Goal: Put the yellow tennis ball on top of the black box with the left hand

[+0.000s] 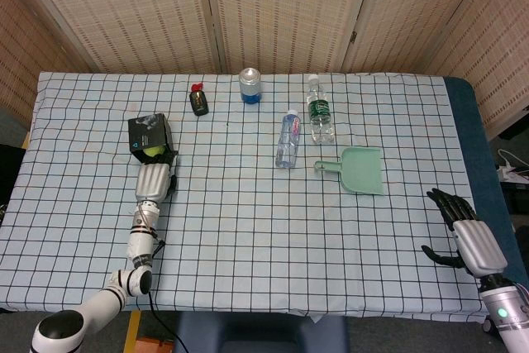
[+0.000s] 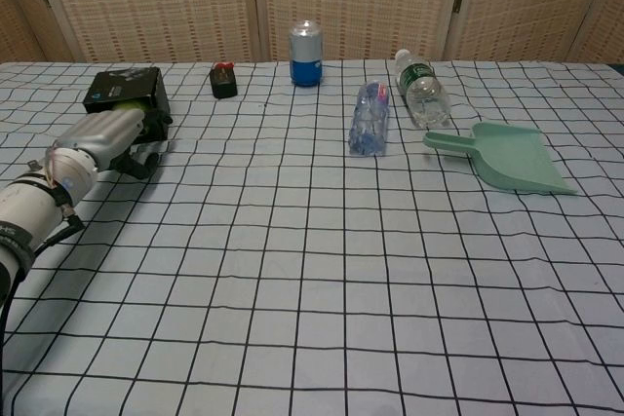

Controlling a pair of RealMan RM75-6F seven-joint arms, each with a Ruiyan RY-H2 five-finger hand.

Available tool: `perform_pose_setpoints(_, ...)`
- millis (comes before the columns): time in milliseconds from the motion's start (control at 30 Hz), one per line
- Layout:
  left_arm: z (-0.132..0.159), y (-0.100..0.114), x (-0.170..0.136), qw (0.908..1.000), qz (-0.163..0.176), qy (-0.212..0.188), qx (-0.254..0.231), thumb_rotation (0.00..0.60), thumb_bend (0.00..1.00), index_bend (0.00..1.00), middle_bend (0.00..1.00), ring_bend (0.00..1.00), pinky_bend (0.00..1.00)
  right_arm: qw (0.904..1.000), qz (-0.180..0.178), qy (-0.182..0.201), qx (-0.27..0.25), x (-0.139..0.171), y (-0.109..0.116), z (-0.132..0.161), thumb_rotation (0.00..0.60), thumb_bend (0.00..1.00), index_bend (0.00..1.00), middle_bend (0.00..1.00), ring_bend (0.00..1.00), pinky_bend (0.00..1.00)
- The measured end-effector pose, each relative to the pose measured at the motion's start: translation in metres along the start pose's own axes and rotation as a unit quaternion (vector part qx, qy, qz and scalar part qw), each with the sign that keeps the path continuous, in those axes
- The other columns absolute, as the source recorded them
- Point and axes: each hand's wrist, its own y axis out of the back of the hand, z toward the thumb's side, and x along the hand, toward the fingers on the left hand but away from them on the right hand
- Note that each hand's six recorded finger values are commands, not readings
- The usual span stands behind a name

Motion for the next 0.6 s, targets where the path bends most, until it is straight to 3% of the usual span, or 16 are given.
perform_pose_setpoints(600, 0.0051, 0.0061, 0.0017, 0.9998, -0.006, -0.014, -0.012, 0.6, 0.5, 0.12, 0.15, 0.12, 0.29, 1.0, 0.0, 0.003, -0.003, 0.0008, 0.0007, 0.0014, 0.6, 0.16, 0.05, 0.0, 0.0, 0.0)
